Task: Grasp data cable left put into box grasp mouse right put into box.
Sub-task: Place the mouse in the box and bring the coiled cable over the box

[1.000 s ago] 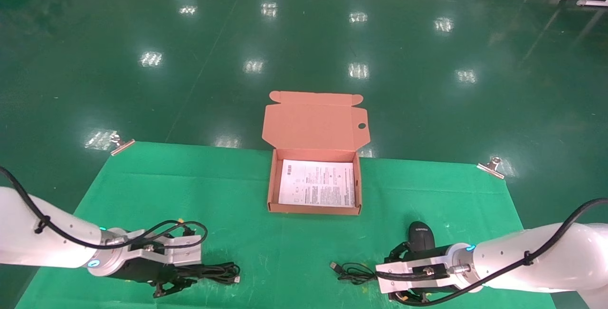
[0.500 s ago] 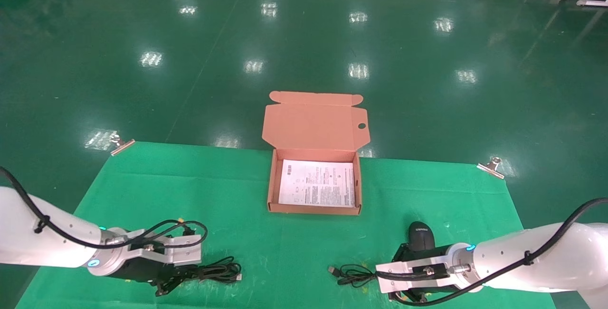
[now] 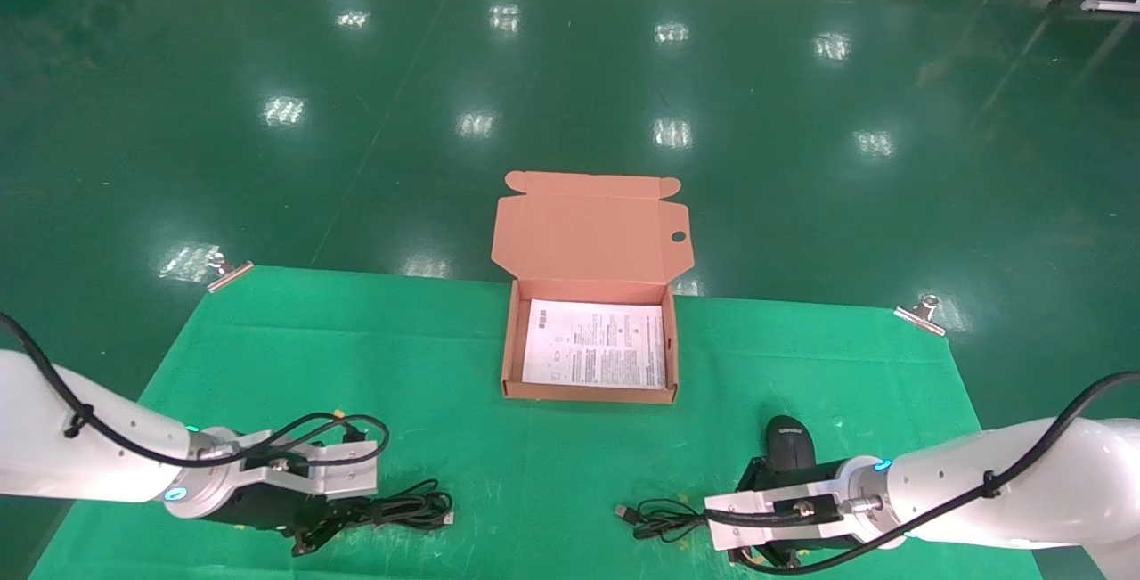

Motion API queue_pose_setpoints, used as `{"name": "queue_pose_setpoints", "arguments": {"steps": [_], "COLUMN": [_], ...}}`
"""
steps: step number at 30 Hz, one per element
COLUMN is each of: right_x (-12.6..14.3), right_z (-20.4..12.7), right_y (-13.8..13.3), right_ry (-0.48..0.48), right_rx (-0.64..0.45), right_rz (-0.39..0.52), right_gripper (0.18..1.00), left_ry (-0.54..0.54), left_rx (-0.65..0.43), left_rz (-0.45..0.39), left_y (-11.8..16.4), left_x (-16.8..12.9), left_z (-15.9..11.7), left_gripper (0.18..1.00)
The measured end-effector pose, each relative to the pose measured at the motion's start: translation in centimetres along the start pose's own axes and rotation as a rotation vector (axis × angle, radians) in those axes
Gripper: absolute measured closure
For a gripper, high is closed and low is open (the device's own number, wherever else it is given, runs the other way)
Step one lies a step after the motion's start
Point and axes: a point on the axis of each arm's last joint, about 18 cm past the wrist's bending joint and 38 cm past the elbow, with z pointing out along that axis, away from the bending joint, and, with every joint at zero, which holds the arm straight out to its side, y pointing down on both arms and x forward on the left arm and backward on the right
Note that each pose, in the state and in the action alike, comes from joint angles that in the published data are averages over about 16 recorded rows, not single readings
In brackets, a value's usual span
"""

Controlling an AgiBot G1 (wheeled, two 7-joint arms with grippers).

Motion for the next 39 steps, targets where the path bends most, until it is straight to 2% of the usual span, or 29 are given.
{"name": "queue_pose_setpoints", "arguments": {"steps": [5,11,18,23,30,39], "right_x": [0.6,2.2,5.6,9.0,14.4,20.9], "right_z": [-1.0,-3.7,-8.8,-12.9,-17.2,-19.4], "right_y": [0.5,1.8,3.3,3.4,0.6,-5.5], "right_ry": [0.022,0.089,0.239,0.375,0.549,0.679], "right_rx": [0.005,0.015,0.023,0.036,0.100,0.216], "right_rz": [0.033,0.110,0.198,0.225,0.203,0.127], "right_gripper": [0.982,0.982,0.983,0.983,0.983,0.984], "left_ry": [-0.017,-0.078,-0.196,-0.289,-0.424,-0.594], "left_rx": [0.007,0.023,0.050,0.070,0.104,0.135], "left_rz": [0.011,0.040,0.095,0.136,0.203,0.278], "left_y": [-0.1,-0.4,-1.8,-3.6,-7.0,-11.3], "left_x": [-0.5,-2.1,-4.9,-6.8,-9.4,-12.5], "left_z": [-0.8,-3.3,-7.6,-10.4,-13.3,-16.2], "left_gripper": [0.962,0.963,0.965,0.967,0.968,0.969]}}
